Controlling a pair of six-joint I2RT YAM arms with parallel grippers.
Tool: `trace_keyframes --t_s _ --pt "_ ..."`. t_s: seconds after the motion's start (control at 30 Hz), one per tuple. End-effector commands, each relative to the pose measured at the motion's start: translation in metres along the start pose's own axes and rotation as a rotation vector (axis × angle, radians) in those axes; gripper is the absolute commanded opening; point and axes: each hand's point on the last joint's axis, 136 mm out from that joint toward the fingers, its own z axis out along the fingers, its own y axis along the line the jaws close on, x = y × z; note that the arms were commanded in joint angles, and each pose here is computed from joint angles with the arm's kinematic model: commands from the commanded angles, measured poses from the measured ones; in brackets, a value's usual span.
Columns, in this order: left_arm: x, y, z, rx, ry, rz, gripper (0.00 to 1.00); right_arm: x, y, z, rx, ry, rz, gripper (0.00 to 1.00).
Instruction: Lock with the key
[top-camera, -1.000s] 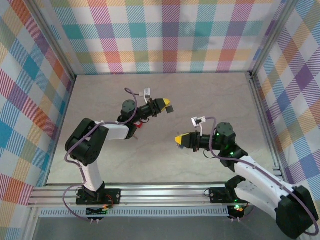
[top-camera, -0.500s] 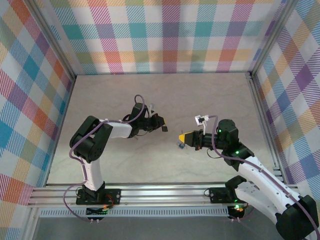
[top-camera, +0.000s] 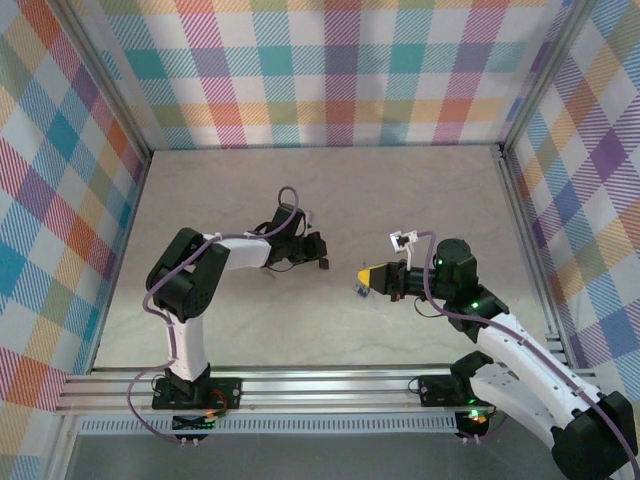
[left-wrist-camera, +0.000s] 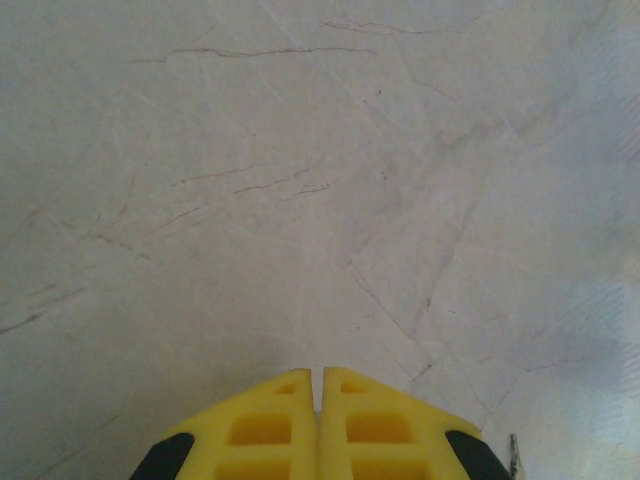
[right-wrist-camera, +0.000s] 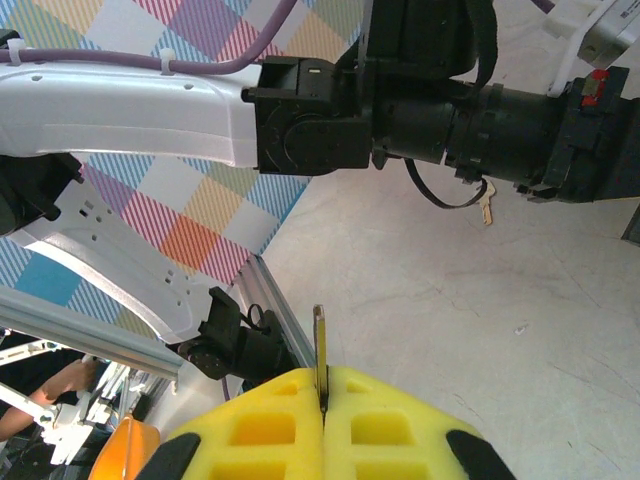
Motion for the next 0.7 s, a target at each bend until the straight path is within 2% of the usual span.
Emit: trace_keyframes --t_s 0.0,0.3,0.43,0.53,0.67 --pt "0.001 0.004 0.004 -0.046 0.021 0.049 0.02 -0.005 0.011 -0.003 -0.037 -0.017 -0.047 0.0" --pt "-0.008 0.0 -0.003 -0.074 0.008 0.09 0.3 -0.003 0.002 0.001 -0.023 -0.012 -0.026 0.0" --pt "-0.018 -0.009 -0.012 -0.068 -0.021 0.106 0.38 -0.004 -0.007 0.005 0.003 -0.015 -0.008 0.0" --pt "-0.029 -0.025 -0.028 -0.046 -0.065 0.115 0.46 -0.006 -0.016 0.009 0.038 -0.02 0.01 0.0" --pt "-0.039 -0.052 -0.062 -0.021 -0.151 0.135 0.59 -0.013 -0.051 0.018 0.159 -0.056 0.065 0.0"
